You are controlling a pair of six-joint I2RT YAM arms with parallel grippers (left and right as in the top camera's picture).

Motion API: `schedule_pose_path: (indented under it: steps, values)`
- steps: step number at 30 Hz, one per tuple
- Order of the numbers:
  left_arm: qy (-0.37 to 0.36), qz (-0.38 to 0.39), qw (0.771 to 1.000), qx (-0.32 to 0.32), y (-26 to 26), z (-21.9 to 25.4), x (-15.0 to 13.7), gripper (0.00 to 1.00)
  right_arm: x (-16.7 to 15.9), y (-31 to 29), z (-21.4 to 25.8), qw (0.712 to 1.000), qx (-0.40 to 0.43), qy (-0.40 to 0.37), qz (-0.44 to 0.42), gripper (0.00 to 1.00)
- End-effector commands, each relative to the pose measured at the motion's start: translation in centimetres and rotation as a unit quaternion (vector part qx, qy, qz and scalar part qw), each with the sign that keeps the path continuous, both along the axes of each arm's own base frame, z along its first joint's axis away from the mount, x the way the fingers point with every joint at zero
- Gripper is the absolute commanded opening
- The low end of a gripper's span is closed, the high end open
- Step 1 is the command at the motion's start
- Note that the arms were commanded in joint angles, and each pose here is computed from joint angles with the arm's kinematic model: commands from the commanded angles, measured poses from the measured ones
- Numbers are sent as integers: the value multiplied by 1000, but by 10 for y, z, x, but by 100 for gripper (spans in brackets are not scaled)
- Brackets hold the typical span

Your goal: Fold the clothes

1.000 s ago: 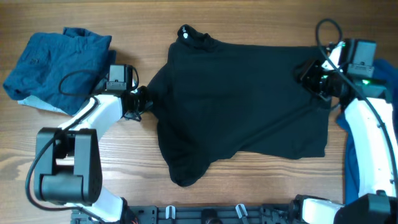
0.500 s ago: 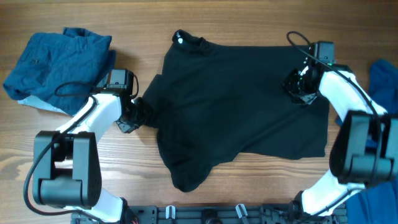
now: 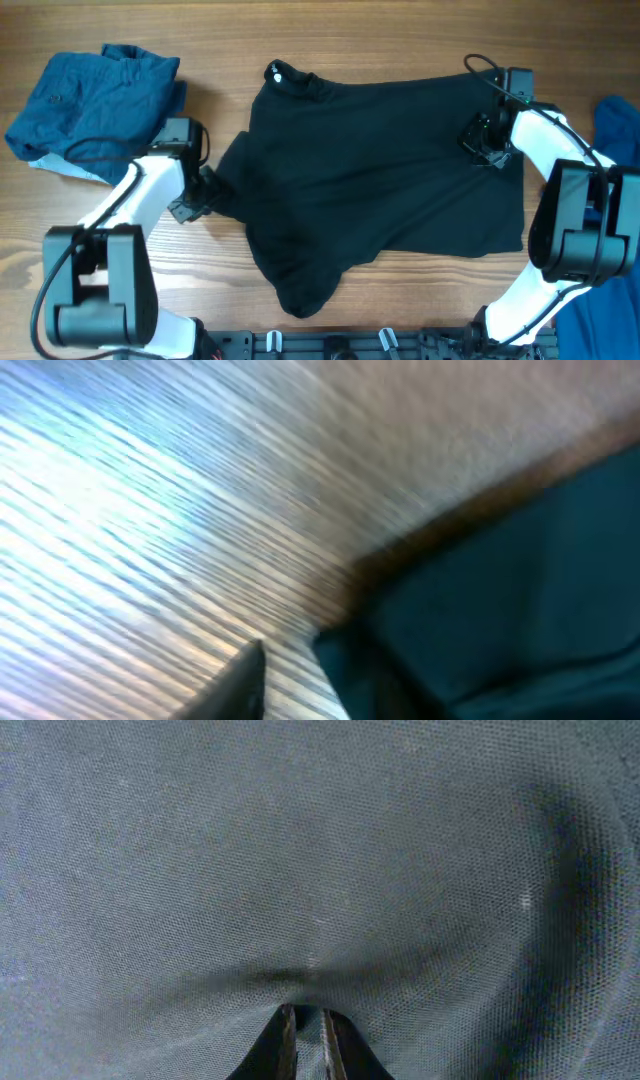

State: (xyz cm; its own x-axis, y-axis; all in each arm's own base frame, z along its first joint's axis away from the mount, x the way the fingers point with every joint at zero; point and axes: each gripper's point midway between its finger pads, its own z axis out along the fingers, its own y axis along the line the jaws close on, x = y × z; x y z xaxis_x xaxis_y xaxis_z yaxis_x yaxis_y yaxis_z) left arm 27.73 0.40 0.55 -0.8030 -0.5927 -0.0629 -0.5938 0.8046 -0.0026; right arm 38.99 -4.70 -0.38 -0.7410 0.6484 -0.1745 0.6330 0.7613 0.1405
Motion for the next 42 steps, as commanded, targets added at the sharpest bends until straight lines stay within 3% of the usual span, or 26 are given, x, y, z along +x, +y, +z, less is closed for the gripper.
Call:
schedule_pose_path:
  steps: [1, 3, 5, 8, 11, 17, 21, 27, 31, 36, 42]
  values:
    - [-66, -59, 996, -9, -6, 34, 23, 49, -28, -15, -37, 998, -17, 64, -11, 11]
    - [-119, -95, 988, -22, -18, 53, 41, 54, -29, -14, -37, 998, -16, 65, -7, 11]
    - [-161, -132, 978, -25, -26, 64, 57, 43, -28, -13, -34, 998, -12, 61, -2, 11]
    - [-197, -170, 965, -14, -32, 62, 81, 15, -20, -9, -16, 999, -5, 34, 9, 11]
    - [-218, -200, 955, -29, -41, 56, 96, 4, -13, -10, 1, 1000, -10, 9, 13, 11]
    - [-203, -274, 937, -72, -62, 25, 99, 4, -2, 1, 23, 999, 19, -31, 29, 11]
    - [-200, -342, 913, -100, -81, 6, 98, 4, 17, 31, 33, 986, 79, -88, 119, 11]
    - [-159, -332, 927, -79, -70, -24, 92, 4, 21, 38, 24, 986, 55, -82, 137, 11]
    - [-83, -173, 979, 66, -6, -38, 77, 4, 22, 42, -3, 987, 54, -62, 137, 11]
    - [-43, -120, 987, 96, 9, -40, 58, 4, 10, 29, -41, 995, 31, -10, 96, 9]
    - [-22, -75, 992, 102, 14, -40, 45, 4, 8, 27, -48, 995, 30, -4, 91, 9]
